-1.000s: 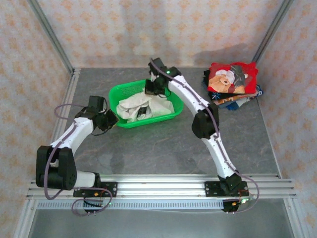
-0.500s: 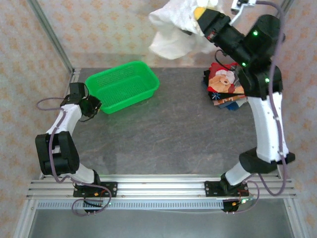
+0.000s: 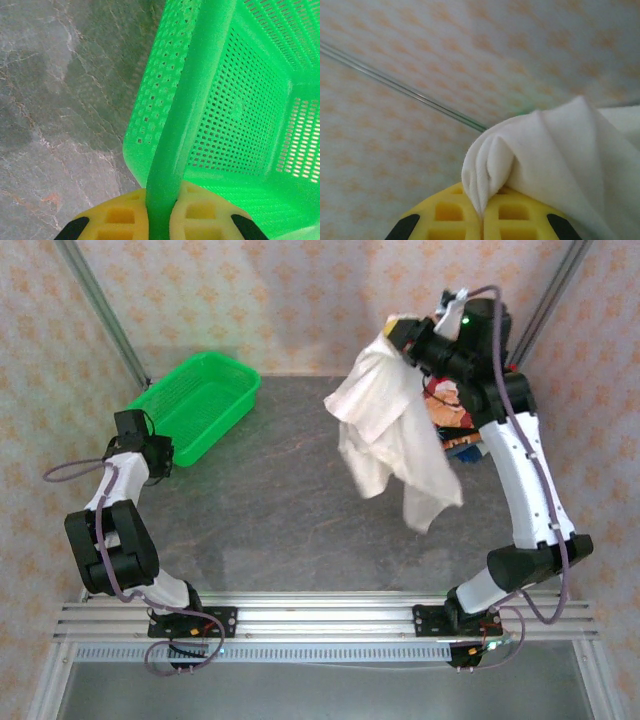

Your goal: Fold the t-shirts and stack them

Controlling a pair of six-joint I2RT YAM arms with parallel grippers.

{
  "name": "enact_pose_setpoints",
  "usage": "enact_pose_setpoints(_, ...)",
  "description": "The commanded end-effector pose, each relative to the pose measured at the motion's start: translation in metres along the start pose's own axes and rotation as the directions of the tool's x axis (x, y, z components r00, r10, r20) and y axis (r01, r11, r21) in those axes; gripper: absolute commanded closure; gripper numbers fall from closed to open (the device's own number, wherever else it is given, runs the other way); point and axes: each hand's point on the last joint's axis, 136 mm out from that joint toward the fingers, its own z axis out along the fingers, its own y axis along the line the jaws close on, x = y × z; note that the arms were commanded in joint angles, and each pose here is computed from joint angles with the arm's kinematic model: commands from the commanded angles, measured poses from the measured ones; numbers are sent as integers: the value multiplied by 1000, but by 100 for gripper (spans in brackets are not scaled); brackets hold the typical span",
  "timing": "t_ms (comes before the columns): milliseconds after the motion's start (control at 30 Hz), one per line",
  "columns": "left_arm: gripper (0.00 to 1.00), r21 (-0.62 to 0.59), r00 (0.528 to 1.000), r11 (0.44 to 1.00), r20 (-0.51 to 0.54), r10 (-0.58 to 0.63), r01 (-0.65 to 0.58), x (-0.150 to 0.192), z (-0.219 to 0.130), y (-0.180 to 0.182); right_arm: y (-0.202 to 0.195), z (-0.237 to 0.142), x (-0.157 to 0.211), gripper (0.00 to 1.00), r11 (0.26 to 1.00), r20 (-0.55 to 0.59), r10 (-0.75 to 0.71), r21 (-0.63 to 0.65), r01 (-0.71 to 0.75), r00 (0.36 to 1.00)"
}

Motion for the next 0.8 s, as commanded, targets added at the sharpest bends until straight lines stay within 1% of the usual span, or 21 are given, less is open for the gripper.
enact_pose_setpoints(0, 100, -11, 988, 995, 121, -93, 95, -20, -5, 7, -19, -1, 20, 100, 1000, -40, 0, 22, 1, 999)
enact_pose_setpoints(100, 100, -52, 978, 989, 166, -125, 135, -25, -4, 21, -55, 14, 46, 100, 995, -105, 56, 88, -47, 993)
enact_pose_setpoints(200, 100, -54, 963, 980, 203, -178, 193, -29, -4, 29, -85, 24, 68, 100, 987, -150, 91, 142, -70, 985)
enact_pose_setpoints(300, 100, -49, 948, 973, 241, -207, 225, -35, -8, 30, -106, 33, 88, 100, 979, -197, 116, 188, -79, 973)
enact_pose_setpoints(367, 100, -47, 937, 970, 272, -219, 240, -41, -11, 29, -120, 41, 105, 100, 971, -248, 119, 230, -61, 962)
enact_pose_setpoints(433, 100, -40, 937, 972, 277, -211, 231, -44, -9, 20, -130, 51, 122, 100, 966, -306, 127, 255, -47, 943)
enact_pose_setpoints(500, 100, -57, 945, 977, 270, -185, 207, -45, -5, 15, -138, 61, 135, 97, 961, -346, 128, 276, -29, 930)
enact_pose_setpoints(533, 100, -57, 950, 980, 262, -172, 193, -44, 0, 12, -141, 67, 139, 93, 959, -359, 123, 282, -18, 925)
enact_pose_setpoints(567, 100, -49, 956, 982, 242, -165, 181, -41, 6, 7, -144, 74, 143, 89, 958, -370, 119, 285, -10, 921)
enact_pose_setpoints(600, 100, -41, 962, 984, 221, -160, 173, -39, 12, 4, -146, 79, 145, 82, 958, -380, 116, 285, -3, 918)
enact_pose_setpoints(633, 92, -35, 969, 986, 192, -154, 163, -34, 19, 0, -147, 87, 147, 69, 960, -394, 111, 281, 5, 912)
enact_pose_setpoints(667, 85, -21, 975, 988, 166, -147, 153, -30, 25, -4, -148, 94, 149, 60, 961, -410, 105, 276, 14, 906)
enact_pose_setpoints(700, 76, -2, 980, 990, 145, -138, 139, -26, 28, -10, -147, 98, 150, 53, 962, -425, 99, 272, 22, 900)
enact_pose_setpoints(767, 50, 45, 989, 995, 112, -98, 94, -16, 28, -26, -135, 105, 149, 38, 970, -459, 63, 236, 53, 886)
